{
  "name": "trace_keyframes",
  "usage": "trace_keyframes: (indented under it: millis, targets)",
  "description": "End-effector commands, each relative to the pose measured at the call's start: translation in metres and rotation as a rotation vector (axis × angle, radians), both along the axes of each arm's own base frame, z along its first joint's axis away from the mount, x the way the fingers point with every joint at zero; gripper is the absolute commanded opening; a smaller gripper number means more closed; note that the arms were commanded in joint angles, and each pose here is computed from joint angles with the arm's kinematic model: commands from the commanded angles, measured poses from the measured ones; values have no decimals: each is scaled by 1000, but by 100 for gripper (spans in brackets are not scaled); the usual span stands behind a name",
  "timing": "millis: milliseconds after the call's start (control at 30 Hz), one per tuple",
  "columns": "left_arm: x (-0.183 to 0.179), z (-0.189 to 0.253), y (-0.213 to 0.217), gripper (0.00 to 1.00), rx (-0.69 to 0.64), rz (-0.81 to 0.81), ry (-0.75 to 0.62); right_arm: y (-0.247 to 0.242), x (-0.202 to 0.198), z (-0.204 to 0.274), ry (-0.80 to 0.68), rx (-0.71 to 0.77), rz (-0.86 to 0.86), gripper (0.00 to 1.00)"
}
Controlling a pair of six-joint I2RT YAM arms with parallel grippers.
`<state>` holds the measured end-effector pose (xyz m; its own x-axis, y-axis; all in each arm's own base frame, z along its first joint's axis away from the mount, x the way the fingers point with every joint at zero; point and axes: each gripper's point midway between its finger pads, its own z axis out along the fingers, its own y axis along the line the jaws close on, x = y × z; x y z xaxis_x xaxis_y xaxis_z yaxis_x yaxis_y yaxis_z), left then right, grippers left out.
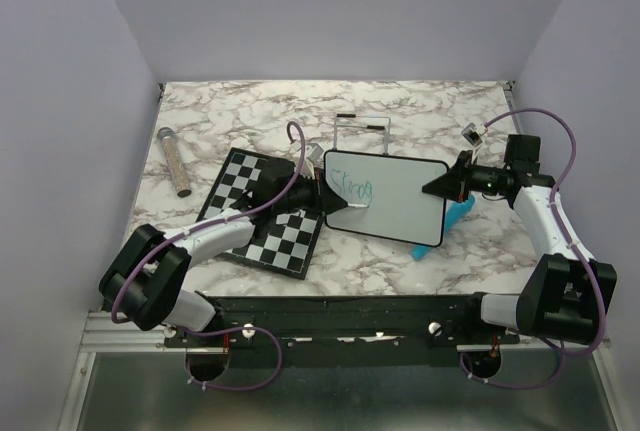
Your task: Write a sentence on the whiteboard
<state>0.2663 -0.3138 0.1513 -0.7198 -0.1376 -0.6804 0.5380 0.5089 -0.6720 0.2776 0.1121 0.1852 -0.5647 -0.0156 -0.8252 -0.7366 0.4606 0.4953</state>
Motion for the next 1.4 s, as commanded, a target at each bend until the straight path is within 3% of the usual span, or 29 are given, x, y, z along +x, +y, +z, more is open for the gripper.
trace_keyframes:
  millis: [0,233,533,867,1067,1367]
  targets:
    - [2,-18,11,0,84,10,15,-4,6,-3,-50,-51,-5,0]
    - [14,1,17,0,100,60,-55,-4,6,-3,-51,-51,-5,0]
    - [8,64,13,0,-63,37,-198,-4,6,-2,-56,-52,-4,1]
    - [-4,122,40,0,-199,98,-334,-3,5,-2,-57,-51,-2,1]
    - [-16,123,46,0,-301,110,-312,-4,5,-2,-57,-53,-3,1]
    - [-32,100,56,0,-349,133,-268,-4,5,-3,-55,-53,-3,1]
